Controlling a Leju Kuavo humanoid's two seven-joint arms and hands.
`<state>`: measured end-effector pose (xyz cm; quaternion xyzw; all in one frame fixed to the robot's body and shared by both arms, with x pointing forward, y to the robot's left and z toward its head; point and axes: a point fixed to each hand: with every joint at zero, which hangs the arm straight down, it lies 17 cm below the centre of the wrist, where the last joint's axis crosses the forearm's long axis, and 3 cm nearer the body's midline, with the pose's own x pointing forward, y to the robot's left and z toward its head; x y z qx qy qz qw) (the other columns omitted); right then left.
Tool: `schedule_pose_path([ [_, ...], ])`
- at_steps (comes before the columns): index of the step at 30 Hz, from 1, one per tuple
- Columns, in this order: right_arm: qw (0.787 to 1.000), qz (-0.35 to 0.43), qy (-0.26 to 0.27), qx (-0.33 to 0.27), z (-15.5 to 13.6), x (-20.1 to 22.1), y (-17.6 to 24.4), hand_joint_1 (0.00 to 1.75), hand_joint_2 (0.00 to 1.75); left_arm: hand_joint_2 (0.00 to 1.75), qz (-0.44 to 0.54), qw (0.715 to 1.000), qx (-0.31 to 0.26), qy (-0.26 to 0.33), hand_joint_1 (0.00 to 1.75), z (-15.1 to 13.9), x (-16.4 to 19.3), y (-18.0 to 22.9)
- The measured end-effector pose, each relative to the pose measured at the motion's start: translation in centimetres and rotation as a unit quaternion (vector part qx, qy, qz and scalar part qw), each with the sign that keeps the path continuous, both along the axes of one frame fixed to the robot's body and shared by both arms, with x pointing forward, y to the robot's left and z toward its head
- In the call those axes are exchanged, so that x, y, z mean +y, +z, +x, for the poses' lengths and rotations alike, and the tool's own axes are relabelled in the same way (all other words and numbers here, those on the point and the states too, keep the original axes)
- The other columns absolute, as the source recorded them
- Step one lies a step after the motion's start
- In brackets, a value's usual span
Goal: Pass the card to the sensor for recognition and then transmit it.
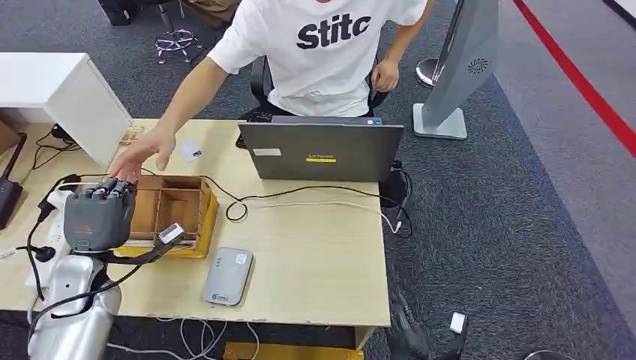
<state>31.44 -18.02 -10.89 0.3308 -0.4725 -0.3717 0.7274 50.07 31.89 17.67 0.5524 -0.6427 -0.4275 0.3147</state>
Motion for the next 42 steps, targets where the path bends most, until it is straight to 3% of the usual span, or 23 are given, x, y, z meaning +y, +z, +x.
schedule_pose_path([
  [6, 1.000, 0.001, 0.002, 0.001, 0.1, 0.1, 0.0, 0.00, 1.75, 1.75, 0.000, 1.000, -0.016, -0.006, 1.75, 1.7, -1.4, 3.7],
  [16, 1.000, 0.001, 0.004, 0.001, 0.1, 0.2, 0.0, 0.00, 1.75, 1.75, -0.004, 1.000, -0.021, -0.002, 1.75, 2.4, -1.5, 4.8],
  [17, 1.000, 0.001, 0.004, 0.001, 0.1, 0.2, 0.0, 0.00, 1.75, 1.75, -0.004, 1.000, -0.022, -0.001, 0.33, 2.3, -1.5, 4.8],
  [26, 1.000, 0.001, 0.005, 0.001, 0.1, 0.2, 0.0, 0.00, 1.75, 1.75, -0.007, 1.000, -0.028, -0.001, 0.33, 2.3, -1.4, 5.0],
  [27, 1.000, 0.001, 0.005, 0.001, 0.1, 0.2, 0.0, 0.00, 1.75, 1.75, -0.007, 1.000, -0.028, -0.001, 0.00, 2.3, -1.4, 5.0],
  [37, 1.000, 0.001, 0.001, -0.001, 0.1, 0.1, 0.1, 0.00, 1.75, 1.75, -0.025, 0.999, -0.045, -0.007, 0.00, 1.4, -1.4, 5.1],
  [40, 1.000, 0.003, -0.009, -0.003, 0.2, -0.2, 0.2, 0.00, 1.75, 1.75, -0.130, 0.989, -0.042, -0.057, 0.00, -0.4, -2.1, 4.5],
  [42, 1.000, 0.003, -0.018, -0.004, 0.1, -0.5, 0.2, 0.00, 1.75, 1.75, -0.244, 0.963, -0.032, -0.108, 0.00, -2.5, -3.2, 3.8],
])
